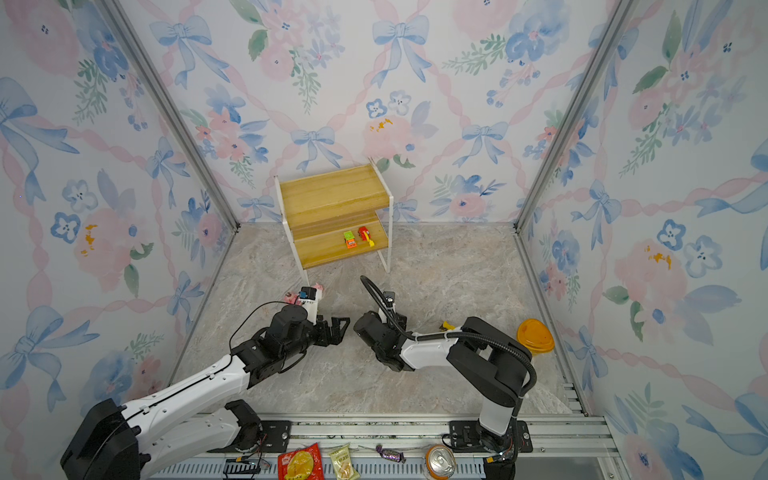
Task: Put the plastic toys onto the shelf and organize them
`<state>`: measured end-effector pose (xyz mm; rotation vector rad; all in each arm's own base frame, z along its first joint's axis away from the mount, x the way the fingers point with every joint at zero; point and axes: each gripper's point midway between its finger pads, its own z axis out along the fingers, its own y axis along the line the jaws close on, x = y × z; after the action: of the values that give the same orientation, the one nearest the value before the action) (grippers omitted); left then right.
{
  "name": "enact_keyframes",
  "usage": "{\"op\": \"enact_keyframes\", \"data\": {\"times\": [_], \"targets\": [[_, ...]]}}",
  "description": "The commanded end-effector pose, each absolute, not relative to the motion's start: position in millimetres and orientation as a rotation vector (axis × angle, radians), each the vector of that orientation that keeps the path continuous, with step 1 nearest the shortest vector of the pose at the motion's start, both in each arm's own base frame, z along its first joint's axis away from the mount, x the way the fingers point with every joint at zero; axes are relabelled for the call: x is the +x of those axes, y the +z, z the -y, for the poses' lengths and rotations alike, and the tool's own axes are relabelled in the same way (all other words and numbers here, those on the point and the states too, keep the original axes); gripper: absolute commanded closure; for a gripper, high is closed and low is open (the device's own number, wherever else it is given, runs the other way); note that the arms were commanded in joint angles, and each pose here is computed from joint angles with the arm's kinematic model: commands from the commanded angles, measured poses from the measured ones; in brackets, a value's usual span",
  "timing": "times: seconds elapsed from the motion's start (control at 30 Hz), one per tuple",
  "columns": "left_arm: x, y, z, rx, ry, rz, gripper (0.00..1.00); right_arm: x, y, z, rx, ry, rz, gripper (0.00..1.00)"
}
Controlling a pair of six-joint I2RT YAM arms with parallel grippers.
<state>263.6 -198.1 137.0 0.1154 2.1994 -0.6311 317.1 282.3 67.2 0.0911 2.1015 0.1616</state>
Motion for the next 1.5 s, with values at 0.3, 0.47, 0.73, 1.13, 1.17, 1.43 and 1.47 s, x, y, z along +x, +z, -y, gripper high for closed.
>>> {"op": "enact_keyframes", "data": {"times": [0.3, 0.47, 0.73, 1.13, 1.17, 1.43, 1.47], "targets": [[268, 150, 193, 0.065, -0.662, -2.139, 0.02, 327, 48, -271, 0.146, 0.112, -2.056, 0.31], [269, 149, 193, 0.062, -0.667, -2.138, 0.03, 327, 41, -266, 0.134, 0.107, -2.052, 0.44], [269, 149, 193, 0.056, -0.679, -2.137, 0.03, 329, 30, -263, 0.116, 0.116, -2.077, 0.54], [267, 154, 193, 0.054, -0.699, -2.116, 0.03, 335, 41, -267, -0.040, 0.141, -2.106, 0.68], [267, 154, 193, 0.053, -0.698, -2.115, 0.03, 335, 44, -269, -0.070, 0.158, -2.110, 0.69], [268, 158, 191, 0.050, -0.695, -2.100, 0.03, 322, 74, -276, -0.301, 0.249, -2.107, 0.73], [268, 159, 192, 0.051, -0.697, -2.100, 0.03, 320, 83, -278, -0.324, 0.294, -2.094, 0.73]]}}
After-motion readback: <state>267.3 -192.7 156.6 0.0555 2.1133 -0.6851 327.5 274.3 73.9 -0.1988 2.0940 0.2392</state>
